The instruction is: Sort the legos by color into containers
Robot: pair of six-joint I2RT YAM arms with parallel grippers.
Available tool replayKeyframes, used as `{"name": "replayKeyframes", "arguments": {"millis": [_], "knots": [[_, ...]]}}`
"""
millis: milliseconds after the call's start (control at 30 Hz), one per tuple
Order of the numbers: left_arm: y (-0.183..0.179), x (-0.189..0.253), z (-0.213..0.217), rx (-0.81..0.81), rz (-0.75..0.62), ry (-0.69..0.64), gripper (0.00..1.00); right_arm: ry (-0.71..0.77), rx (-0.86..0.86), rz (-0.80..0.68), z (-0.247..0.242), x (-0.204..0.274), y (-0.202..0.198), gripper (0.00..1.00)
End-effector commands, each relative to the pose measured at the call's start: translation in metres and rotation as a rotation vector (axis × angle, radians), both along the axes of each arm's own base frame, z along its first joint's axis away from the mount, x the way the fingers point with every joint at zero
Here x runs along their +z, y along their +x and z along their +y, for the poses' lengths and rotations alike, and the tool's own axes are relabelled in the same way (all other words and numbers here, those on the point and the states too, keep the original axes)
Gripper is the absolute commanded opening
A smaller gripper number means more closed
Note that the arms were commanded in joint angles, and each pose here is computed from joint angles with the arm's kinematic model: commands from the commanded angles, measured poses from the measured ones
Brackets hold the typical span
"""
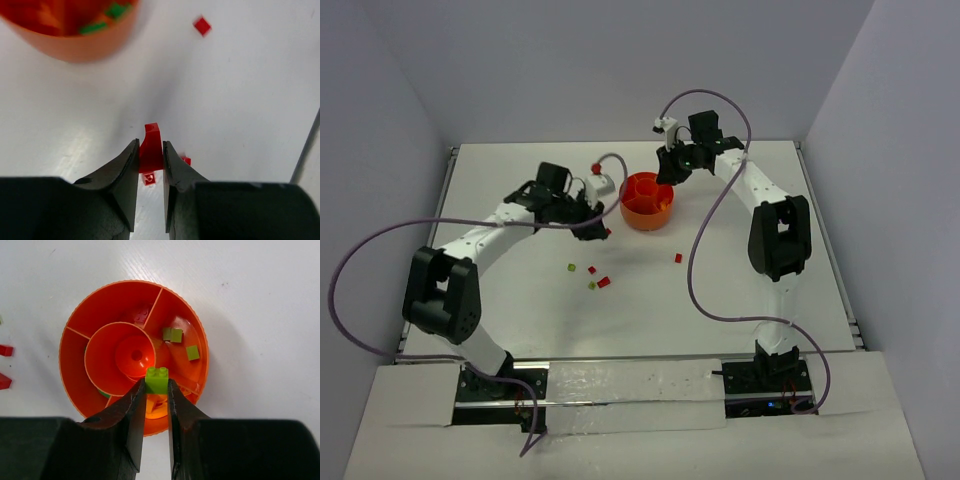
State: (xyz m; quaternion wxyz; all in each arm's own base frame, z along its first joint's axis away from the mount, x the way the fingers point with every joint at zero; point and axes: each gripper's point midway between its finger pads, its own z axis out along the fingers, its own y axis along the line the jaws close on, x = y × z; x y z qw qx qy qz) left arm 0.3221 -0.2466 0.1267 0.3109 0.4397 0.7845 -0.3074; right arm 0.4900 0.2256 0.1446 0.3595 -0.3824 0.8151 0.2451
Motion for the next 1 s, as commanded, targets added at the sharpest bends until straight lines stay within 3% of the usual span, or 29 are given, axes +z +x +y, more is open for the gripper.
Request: {"name": "replayKeyframes", "arguments": {"millis": [0,533,733,967], "knots": [[0.013,0.084,0.012,0.053,0.005,-0.207,0.00,0.030,0.010,-0.098,0.010,0.027,0.015,0.11],[0.037,0.127,0.013,0.175,-0.026,-0.326,0.00,-0.035,-0.026,-0.111,0.002,-0.003,0.030,0.16],[0.047,0.132,0.016,0.204,-0.048,-0.311,0.00,-0.040,-0.045,-0.116,0.001,-0.006,0.037,0.36],[0.065,0.138,0.013,0.214,-0.067,-0.310,0.01,-0.030,-0.044,-0.139,0.002,0.002,0.041,0.42]]}}
